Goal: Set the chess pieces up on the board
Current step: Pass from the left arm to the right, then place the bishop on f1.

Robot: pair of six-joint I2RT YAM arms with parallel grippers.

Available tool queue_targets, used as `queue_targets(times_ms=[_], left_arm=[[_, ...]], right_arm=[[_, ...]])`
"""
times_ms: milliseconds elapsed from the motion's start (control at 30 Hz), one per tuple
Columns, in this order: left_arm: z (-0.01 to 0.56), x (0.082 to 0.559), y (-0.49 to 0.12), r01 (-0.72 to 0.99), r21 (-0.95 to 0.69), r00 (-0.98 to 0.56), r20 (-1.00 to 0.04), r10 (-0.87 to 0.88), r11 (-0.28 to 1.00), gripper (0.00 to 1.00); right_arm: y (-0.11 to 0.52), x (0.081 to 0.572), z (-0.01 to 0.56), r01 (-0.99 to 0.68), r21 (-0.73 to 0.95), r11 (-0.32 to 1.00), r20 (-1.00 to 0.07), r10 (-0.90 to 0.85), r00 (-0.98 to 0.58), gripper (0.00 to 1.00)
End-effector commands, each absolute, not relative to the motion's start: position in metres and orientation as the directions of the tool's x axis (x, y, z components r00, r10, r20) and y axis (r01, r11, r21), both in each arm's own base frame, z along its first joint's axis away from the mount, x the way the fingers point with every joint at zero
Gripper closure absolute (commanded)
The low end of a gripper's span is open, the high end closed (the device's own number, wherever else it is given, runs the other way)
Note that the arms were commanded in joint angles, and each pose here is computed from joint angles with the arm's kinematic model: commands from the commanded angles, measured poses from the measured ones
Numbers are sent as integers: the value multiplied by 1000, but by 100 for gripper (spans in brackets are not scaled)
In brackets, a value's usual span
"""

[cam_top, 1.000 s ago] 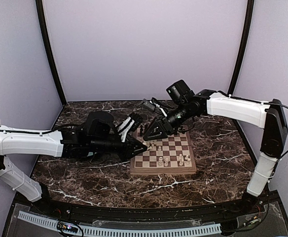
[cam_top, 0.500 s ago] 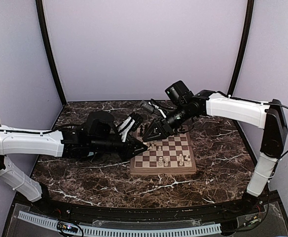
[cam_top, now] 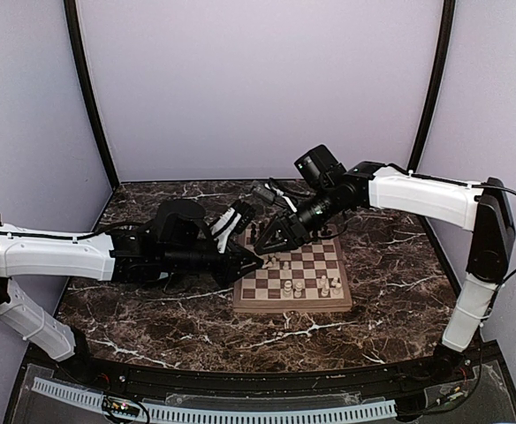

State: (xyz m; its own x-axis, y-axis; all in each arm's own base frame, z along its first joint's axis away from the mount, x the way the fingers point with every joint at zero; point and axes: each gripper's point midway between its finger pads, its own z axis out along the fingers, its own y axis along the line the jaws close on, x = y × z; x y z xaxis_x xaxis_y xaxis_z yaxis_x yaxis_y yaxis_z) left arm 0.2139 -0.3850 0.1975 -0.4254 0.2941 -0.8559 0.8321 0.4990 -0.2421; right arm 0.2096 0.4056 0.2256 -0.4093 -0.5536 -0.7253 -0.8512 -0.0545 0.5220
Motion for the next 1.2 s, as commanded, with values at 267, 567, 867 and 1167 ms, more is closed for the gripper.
queue_targets(times_ms=[267, 567, 867, 1167], left_arm=[[216, 222, -388, 828, -215, -390, -884, 257, 517, 75], [198, 218, -381, 836, -185, -387, -866, 316, 517, 50], [190, 217, -368, 819, -164, -395, -856, 332, 551, 49], [195, 220, -362, 802, -154, -395, -861, 319, 578, 49]], right_arm=[[404, 209, 221, -881, 472, -42, -735, -571, -366, 85], [358, 237, 211, -942, 314, 120, -754, -572, -324, 87], [299, 239, 164, -973, 85, 213, -727, -655, -206, 88], [286, 225, 122, -987, 40, 155, -694, -707, -139, 87]])
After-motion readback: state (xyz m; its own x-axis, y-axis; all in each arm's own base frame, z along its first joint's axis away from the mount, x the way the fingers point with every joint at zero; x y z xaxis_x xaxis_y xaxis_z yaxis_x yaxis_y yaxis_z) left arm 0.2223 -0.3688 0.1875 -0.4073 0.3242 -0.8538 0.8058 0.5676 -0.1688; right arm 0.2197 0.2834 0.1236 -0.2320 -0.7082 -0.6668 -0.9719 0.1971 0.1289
